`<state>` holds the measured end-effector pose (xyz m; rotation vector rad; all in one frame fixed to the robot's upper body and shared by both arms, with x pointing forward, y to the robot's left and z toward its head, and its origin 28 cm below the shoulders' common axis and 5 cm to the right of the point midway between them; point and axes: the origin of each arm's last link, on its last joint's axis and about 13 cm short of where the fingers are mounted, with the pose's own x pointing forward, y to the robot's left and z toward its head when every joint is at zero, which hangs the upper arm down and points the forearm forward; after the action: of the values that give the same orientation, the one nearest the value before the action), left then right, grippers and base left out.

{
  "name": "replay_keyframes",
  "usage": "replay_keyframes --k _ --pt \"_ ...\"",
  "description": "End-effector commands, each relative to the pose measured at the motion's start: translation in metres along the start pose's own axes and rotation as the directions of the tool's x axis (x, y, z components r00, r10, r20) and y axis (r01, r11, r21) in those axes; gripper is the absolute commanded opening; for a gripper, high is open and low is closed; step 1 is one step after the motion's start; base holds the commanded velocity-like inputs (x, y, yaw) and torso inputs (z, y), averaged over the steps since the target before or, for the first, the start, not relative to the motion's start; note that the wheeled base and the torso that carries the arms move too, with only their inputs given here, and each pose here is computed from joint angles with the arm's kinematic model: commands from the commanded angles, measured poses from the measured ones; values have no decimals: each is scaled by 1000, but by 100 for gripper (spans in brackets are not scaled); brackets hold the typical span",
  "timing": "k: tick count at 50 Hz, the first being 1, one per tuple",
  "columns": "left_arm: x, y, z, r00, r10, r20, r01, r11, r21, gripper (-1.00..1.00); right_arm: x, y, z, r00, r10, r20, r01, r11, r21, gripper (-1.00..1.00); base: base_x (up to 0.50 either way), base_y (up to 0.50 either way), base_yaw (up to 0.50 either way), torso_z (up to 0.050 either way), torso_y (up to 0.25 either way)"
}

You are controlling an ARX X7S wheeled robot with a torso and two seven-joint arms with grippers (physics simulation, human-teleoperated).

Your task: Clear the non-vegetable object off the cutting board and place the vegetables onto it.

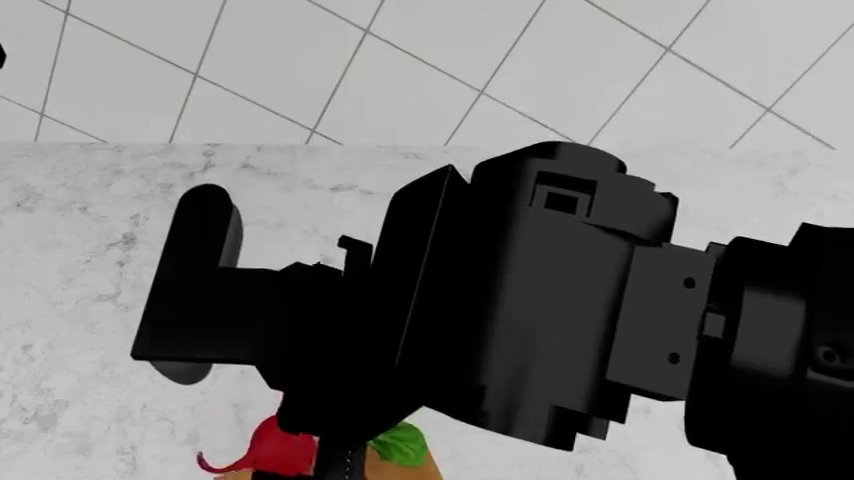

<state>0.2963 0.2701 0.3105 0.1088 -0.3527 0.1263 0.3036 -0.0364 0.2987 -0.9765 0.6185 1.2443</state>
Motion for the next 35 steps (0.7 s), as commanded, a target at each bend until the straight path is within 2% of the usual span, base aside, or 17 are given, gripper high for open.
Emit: replay_keyframes --k 1,12,22,35 --pt "0 0 2 1000 -27 7 27 999 -23 100 -2 0 8 1000 22 10 -21 999 -24 100 0 0 0 0 0" --pt "-1 5 4 1000 -5 12 6 1000 -20 100 -19 10 6 999 -10 -37 9 1000 -13 100 0 0 0 0 0" --pt "-3 3 6 1000 -11 14 11 1000 -24 100 -50 34 -2 994 -72 -79 73 997 17 100 0 0 0 0 0" --pt "-5 2 8 1000 -18 22 19 999 -26 100 -78 63 -5 973 -223 -64 226 973 46 100 0 0 0 0 0"
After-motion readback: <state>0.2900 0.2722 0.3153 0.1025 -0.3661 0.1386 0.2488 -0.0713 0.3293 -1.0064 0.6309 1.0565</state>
